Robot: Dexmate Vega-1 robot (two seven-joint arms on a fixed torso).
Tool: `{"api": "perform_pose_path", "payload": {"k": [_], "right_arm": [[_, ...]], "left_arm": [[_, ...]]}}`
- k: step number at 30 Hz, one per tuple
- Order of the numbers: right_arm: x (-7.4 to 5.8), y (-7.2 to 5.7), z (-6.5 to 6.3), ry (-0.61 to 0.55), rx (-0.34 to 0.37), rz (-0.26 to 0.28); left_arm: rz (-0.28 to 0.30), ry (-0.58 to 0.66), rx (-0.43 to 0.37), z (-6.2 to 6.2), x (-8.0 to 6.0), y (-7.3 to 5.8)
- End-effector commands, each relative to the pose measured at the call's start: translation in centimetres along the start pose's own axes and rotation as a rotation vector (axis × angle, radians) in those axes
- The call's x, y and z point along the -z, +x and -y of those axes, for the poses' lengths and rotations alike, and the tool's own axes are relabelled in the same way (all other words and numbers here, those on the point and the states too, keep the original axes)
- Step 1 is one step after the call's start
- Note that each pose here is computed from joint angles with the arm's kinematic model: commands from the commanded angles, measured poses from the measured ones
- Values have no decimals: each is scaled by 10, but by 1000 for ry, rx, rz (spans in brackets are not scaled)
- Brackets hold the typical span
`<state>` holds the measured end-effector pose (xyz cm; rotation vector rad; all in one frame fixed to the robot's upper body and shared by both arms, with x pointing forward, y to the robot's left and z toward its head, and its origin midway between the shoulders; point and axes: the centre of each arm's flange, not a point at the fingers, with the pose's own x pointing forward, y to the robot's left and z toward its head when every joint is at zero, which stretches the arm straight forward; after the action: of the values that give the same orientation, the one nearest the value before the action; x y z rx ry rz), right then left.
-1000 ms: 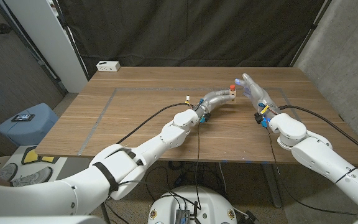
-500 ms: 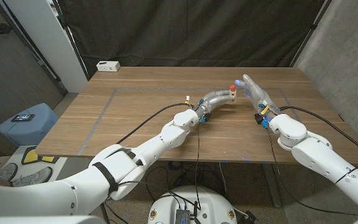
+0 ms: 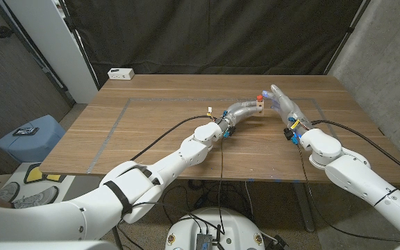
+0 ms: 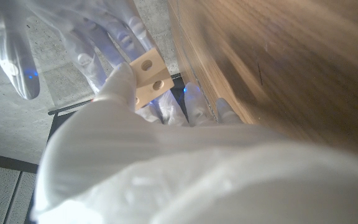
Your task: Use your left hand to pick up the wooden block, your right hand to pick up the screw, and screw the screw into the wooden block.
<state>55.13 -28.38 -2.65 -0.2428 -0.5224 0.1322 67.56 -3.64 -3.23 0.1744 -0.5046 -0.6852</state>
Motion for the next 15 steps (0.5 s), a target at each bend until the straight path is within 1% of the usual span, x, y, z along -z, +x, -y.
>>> {"api": "perform_pose_path", "payload": {"k": [1,15], "right_arm": [[0,-2,-4,12,-4,5],[-1,-4,-6,11,-3,11]], "left_arm": [[5,2,-3,0,-2,1],[1,1,-1,1,-1,1]]}}
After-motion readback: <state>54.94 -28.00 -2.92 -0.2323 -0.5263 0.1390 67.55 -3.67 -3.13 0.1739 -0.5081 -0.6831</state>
